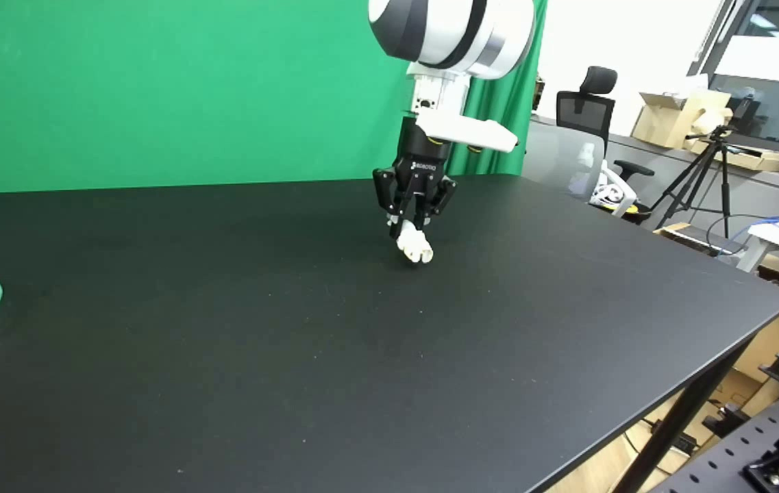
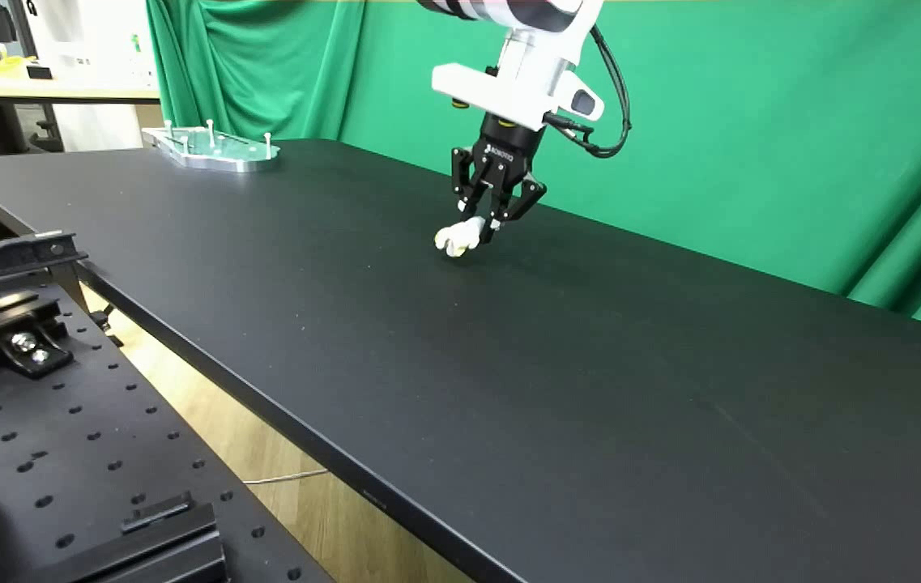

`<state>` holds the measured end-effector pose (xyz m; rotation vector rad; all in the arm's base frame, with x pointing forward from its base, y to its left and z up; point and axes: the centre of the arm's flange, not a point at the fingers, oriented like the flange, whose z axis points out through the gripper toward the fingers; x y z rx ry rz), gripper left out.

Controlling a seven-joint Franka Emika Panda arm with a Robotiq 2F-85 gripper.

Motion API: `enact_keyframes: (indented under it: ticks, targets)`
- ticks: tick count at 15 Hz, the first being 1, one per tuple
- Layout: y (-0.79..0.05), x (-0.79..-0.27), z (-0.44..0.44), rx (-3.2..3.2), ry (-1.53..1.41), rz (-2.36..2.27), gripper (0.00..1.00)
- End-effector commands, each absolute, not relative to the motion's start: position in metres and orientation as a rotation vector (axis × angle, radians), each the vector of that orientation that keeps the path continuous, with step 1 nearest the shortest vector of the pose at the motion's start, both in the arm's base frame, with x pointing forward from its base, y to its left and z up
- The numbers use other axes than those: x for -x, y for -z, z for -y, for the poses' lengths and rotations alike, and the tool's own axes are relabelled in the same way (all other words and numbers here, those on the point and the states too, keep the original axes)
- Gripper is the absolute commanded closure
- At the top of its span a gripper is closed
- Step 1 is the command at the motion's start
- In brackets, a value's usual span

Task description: Move the toy forward

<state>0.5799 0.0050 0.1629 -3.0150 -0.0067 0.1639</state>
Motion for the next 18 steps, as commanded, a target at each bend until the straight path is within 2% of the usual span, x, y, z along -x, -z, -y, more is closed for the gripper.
enact_keyframes:
  ticks: [1,2,3,4,10,18]
  targets:
    - [-0.153,-0.596,0.003,3.031,-0.189,-0.054,0.9]
    - [-0.151,-0.596,0.004,3.03,-0.202,-0.049,0.77]
    - [-0.15,-0.596,0.004,3.026,-0.206,-0.045,0.4]
    - [-0.15,-0.595,0.004,3.026,-0.201,-0.041,0.39]
    - [-0.176,-0.578,-0.019,3.061,-0.102,0.032,0.0]
    - [-0.223,-0.537,-0.056,3.141,0.041,0.107,0.0]
